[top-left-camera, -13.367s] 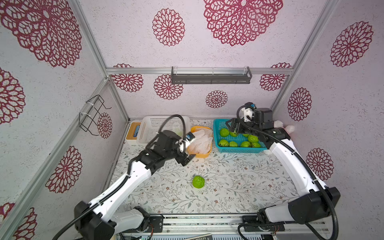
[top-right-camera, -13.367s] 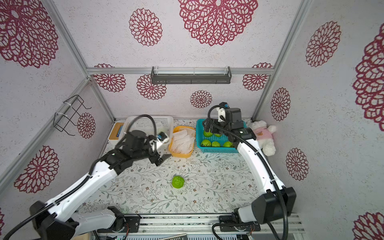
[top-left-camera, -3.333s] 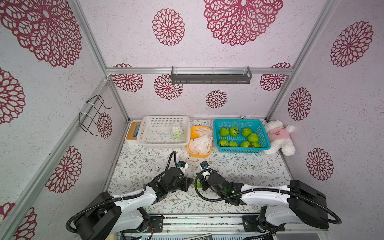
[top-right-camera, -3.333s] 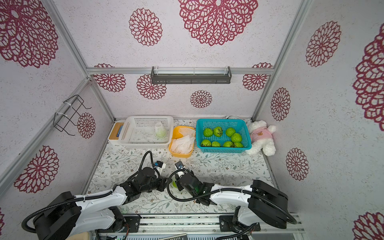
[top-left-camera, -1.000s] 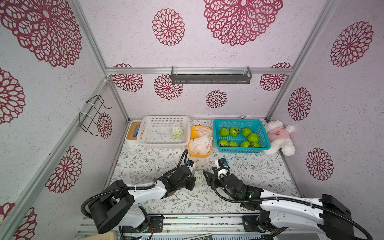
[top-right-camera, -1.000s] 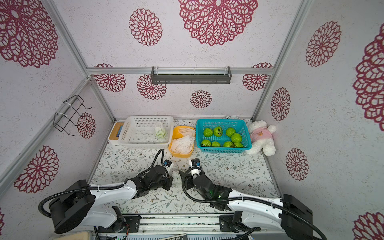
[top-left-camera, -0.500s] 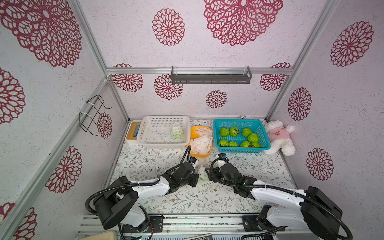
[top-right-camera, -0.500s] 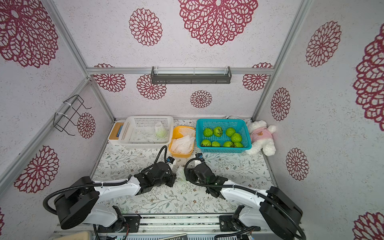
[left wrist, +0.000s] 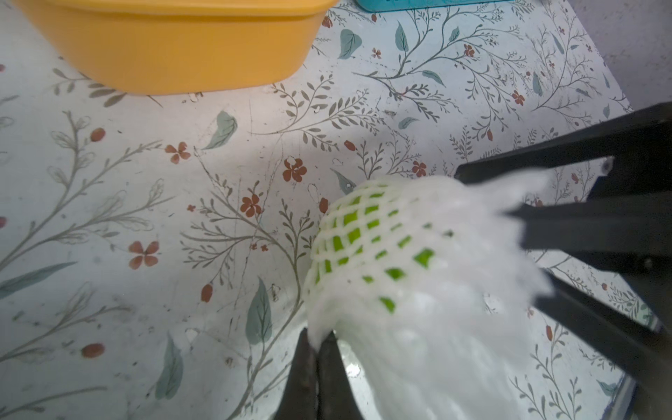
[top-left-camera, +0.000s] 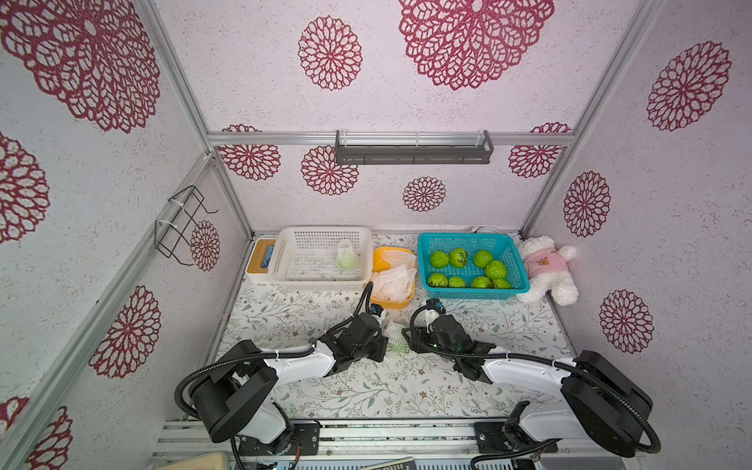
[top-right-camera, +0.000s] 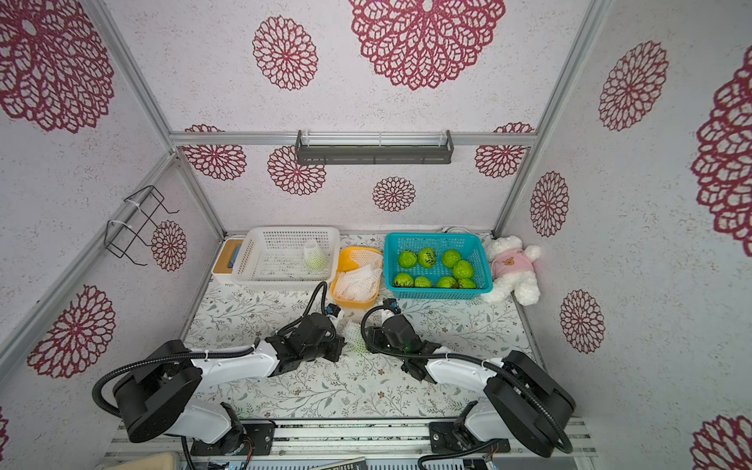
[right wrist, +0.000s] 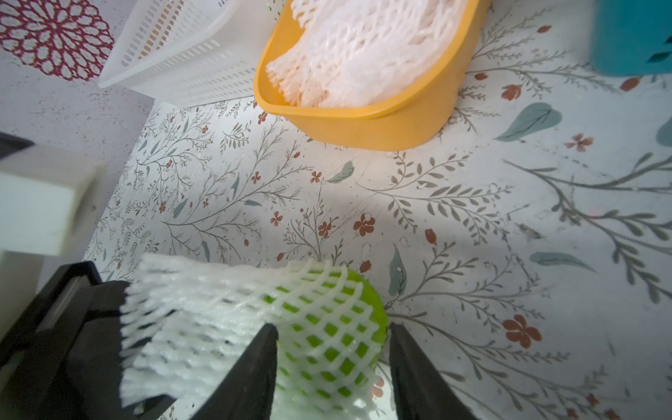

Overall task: Sleeve custard apples in foam nets
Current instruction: Put on the foam net on the custard apple.

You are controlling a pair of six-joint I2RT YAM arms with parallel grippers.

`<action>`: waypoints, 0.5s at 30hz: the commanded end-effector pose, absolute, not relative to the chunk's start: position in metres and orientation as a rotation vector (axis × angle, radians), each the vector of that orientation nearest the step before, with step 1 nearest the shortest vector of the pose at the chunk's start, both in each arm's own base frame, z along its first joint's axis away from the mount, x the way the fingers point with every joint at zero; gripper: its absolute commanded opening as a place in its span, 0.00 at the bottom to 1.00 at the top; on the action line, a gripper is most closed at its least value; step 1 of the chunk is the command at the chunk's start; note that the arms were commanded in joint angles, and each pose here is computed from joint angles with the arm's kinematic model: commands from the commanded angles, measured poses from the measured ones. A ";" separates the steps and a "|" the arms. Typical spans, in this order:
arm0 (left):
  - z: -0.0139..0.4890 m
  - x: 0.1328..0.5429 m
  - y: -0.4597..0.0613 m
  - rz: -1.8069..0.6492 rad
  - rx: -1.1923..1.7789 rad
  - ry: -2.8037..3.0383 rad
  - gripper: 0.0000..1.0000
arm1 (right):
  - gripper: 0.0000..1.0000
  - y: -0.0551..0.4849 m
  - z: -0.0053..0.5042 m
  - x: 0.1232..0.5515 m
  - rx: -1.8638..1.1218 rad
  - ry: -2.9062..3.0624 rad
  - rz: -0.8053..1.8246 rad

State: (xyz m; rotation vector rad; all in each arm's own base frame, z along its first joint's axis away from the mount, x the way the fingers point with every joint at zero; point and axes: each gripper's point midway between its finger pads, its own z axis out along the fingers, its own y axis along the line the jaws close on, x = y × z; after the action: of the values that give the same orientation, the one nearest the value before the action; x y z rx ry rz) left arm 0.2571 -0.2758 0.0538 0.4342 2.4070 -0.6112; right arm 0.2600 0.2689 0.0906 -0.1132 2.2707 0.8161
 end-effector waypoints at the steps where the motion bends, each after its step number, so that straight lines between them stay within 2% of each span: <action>1: 0.058 0.269 -0.277 -0.603 0.408 2.389 0.00 | 0.43 0.270 0.093 0.264 -0.076 2.245 0.873; 6: 0.059 0.272 -0.282 -0.625 0.408 2.388 0.00 | 0.27 0.264 0.087 0.266 -0.038 2.247 0.870; 15: 0.051 0.271 -0.287 -0.648 0.410 2.409 0.00 | 0.13 0.253 0.077 0.267 0.001 2.266 0.842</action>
State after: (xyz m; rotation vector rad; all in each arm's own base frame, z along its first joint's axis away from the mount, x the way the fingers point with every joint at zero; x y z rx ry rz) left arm 0.2640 -0.2812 0.0464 0.4304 2.4317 -0.6200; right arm 0.2618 0.2547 0.0740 -0.0291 2.2891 0.8296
